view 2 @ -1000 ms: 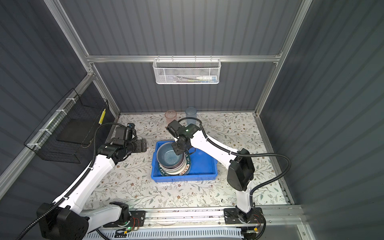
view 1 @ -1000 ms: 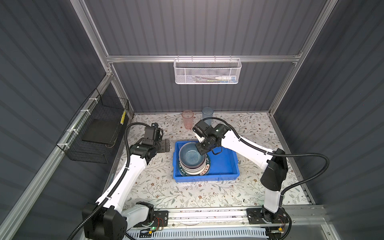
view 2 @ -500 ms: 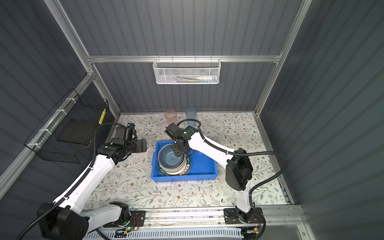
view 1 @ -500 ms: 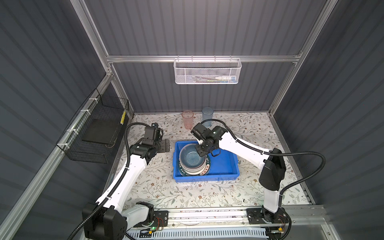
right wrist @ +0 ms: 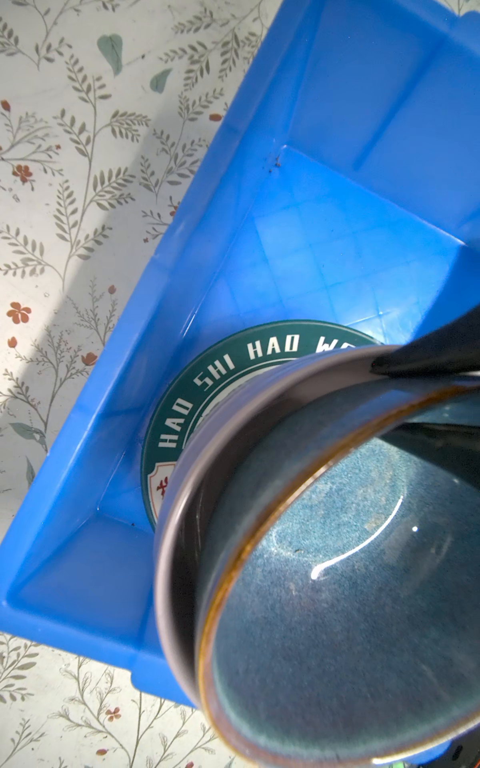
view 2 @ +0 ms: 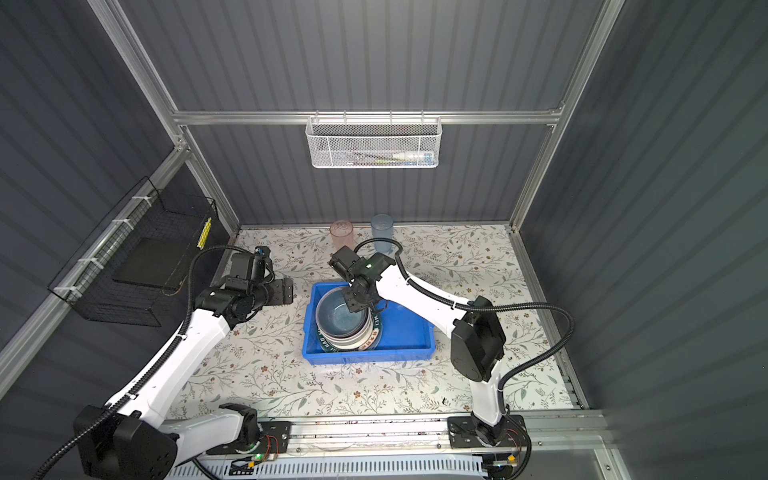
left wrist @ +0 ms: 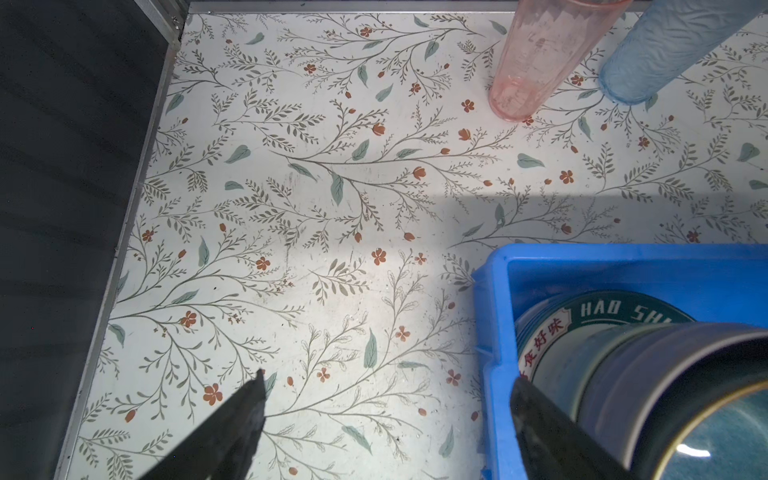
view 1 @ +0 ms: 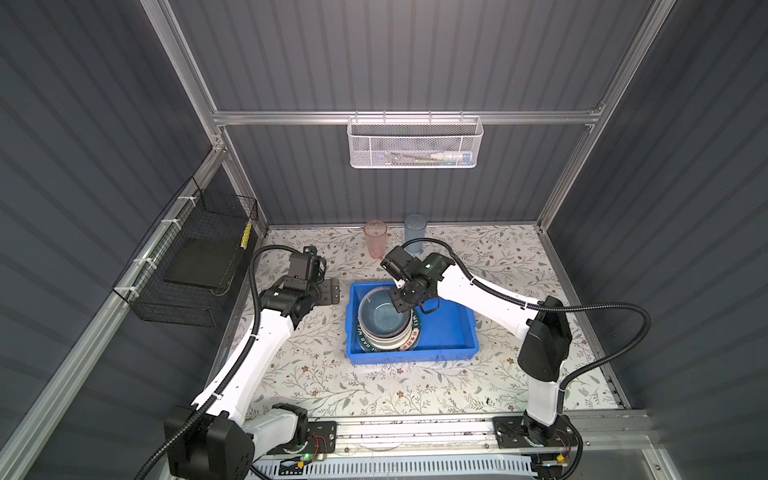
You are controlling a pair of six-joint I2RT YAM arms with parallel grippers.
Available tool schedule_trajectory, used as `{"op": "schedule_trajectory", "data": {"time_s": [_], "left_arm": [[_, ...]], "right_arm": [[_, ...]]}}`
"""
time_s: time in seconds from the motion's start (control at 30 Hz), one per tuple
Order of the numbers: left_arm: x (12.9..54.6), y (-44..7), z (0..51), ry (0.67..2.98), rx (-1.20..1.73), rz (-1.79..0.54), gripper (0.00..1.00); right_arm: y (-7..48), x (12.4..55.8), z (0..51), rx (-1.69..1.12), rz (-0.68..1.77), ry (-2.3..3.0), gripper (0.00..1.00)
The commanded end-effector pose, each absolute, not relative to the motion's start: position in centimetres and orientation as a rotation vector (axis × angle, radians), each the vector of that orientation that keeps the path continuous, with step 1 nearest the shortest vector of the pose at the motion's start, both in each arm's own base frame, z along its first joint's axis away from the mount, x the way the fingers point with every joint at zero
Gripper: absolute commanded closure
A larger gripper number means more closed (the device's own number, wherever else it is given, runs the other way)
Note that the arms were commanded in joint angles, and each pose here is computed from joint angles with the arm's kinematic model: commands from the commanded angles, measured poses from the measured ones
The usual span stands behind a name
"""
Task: Place the mixed dishes into the plastic bin
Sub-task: 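Carry the dark blue bowl over the bin with the right gripper, then lower the dark blue bowl into the pink bowl and open right gripper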
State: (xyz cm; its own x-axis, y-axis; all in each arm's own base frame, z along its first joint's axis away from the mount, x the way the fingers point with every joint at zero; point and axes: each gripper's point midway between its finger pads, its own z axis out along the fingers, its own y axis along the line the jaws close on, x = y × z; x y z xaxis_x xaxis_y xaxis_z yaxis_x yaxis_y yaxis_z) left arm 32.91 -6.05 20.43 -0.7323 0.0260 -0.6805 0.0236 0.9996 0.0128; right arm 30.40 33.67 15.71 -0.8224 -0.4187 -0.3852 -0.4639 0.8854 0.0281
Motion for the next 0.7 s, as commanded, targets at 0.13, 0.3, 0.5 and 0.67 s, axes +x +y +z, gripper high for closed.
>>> {"op": "schedule_trajectory", "data": {"time_s": [0.13,0.3,0.5,0.67], "left_arm": [[32.9,-6.5,20.2,2.403,0.054,-0.036,0.08],[32.8,-7.3,20.5,2.383,0.089,-0.09,0.08],[32.8,-8.0,20.3,2.384,0.12,-0.131,0.1],[32.6,-10.3,20.6,2.365,0.212,-0.279,0.17]], "right_arm": [[33.8,30.5,18.2,-0.61,0.219,2.624,0.75],[33.6,30.4,18.1,-0.602,0.222,2.62,0.73],[33.4,30.2,18.0,-0.596,0.225,2.622,0.71],[33.0,30.4,17.7,-0.574,0.224,2.612,0.72]]}}
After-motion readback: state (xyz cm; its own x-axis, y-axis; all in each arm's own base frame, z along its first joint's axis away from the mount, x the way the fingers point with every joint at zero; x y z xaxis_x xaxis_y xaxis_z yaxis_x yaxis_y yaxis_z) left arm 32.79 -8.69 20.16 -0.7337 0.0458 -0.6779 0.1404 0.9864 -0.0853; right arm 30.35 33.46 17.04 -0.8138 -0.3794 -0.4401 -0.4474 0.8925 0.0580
